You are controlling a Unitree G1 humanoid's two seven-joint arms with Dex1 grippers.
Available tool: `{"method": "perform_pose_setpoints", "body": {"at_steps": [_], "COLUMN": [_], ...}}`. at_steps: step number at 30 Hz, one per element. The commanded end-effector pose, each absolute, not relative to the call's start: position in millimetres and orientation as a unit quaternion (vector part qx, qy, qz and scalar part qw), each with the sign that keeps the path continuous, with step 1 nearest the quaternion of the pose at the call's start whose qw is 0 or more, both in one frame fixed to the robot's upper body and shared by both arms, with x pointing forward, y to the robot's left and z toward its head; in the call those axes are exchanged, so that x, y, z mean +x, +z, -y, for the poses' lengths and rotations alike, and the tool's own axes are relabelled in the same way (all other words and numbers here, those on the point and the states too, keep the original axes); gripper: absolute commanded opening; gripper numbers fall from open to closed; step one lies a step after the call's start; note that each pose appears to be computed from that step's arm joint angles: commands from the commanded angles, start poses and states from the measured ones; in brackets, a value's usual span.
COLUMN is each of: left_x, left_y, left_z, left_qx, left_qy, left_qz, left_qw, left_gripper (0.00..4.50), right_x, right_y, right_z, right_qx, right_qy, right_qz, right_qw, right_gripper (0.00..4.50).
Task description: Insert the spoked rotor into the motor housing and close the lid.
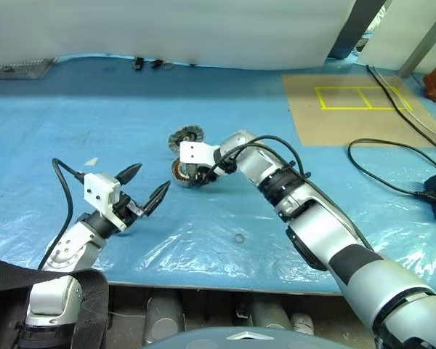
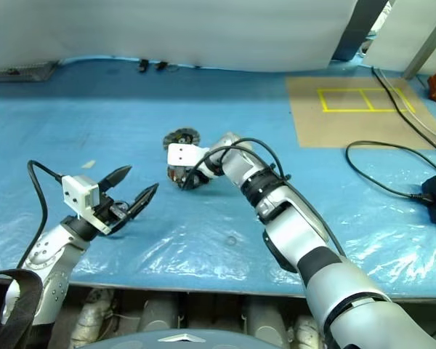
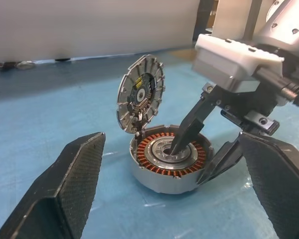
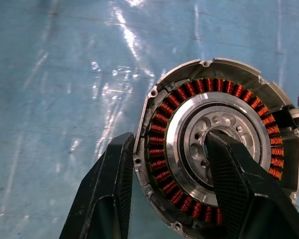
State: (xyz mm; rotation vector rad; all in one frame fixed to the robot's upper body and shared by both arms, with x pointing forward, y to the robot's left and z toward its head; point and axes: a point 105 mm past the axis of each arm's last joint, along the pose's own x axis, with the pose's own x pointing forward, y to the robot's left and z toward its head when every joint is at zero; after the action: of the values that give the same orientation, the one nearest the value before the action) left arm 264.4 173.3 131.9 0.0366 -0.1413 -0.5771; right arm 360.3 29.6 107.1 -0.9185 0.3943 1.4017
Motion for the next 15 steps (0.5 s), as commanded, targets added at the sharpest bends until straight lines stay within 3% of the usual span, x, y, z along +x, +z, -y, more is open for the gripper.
{"method": "perform_pose_setpoints", "body": {"at_steps": [1, 7, 15], "left_x": [254.2, 249.5, 259.3], "left_y": [136.3, 125.8, 122.1], "left_z": [-168.8, -160.8, -171.3], "left_qx": [0.032, 0.032, 0.048], "left_qy": [-0.297, -0.316, -0.317], "left_qz": [0.078, 0.057, 0.058], "left_qw": [0.951, 0.946, 0.945], "left_gripper": [4.5, 4.5, 4.5], "right_x": [329.3, 311.4, 314.8], "right_y": [86.9, 81.2, 99.2], "right_z": [-30.0, -30.3, -35.2], "right_qx": [-0.377, -0.379, -0.385], "right_qy": [0.653, 0.659, 0.655], "right_qz": [-0.213, -0.212, -0.176], "right_qw": [0.622, 0.614, 0.626], "right_gripper": [1.88, 1.88, 4.46]}}
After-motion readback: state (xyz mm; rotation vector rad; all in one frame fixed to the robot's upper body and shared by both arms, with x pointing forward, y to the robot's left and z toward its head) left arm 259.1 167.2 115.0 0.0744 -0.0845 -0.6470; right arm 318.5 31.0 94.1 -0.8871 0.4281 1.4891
